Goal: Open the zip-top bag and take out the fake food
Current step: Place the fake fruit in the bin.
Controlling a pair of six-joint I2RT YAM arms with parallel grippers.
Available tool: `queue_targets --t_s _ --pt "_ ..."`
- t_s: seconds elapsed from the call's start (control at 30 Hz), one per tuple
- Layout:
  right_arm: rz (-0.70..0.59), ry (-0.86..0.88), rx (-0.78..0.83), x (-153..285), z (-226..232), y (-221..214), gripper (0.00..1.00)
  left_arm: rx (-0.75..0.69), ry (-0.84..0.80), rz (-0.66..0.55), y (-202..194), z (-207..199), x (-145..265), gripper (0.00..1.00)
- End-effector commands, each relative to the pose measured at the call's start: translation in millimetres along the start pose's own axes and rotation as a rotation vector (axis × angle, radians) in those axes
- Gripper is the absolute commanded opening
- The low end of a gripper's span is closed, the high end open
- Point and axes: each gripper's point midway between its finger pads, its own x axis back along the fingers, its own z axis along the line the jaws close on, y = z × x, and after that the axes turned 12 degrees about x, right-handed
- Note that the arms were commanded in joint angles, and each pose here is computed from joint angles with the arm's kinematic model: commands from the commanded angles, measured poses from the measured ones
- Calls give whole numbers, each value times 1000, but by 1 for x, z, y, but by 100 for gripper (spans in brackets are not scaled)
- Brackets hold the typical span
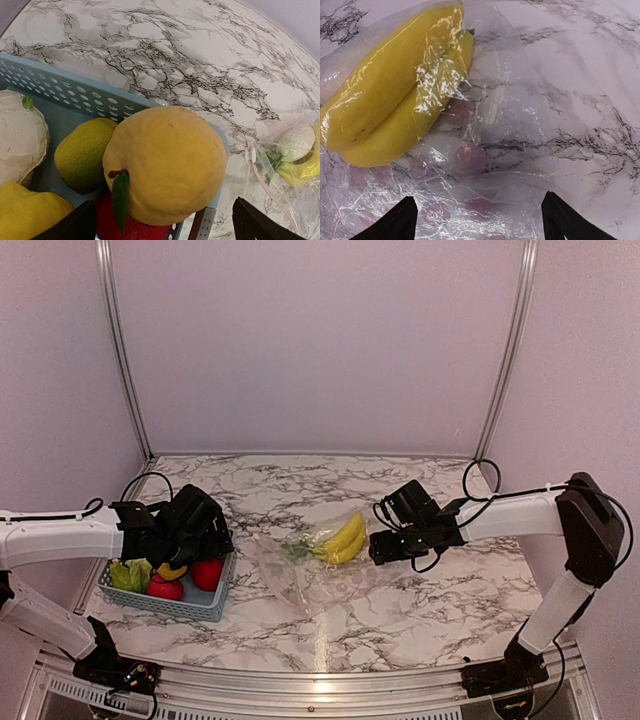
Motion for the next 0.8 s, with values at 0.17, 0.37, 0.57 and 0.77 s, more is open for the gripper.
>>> queue_targets --t_s 0.17,0.37,0.57,0.77 --pt "-40 -13 3 18 -5 19 84 -21 -56 -7 10 -17 8 99" --pt "-52 -17 9 24 -6 26 84 -41 -147 21 11 -40 19 99" --pt "-60 -17 11 28 -5 31 84 -75 -201 49 6 -53 25 99" --pt "-80 -14 15 36 -1 41 84 -117 -267 103 -15 -67 31 99"
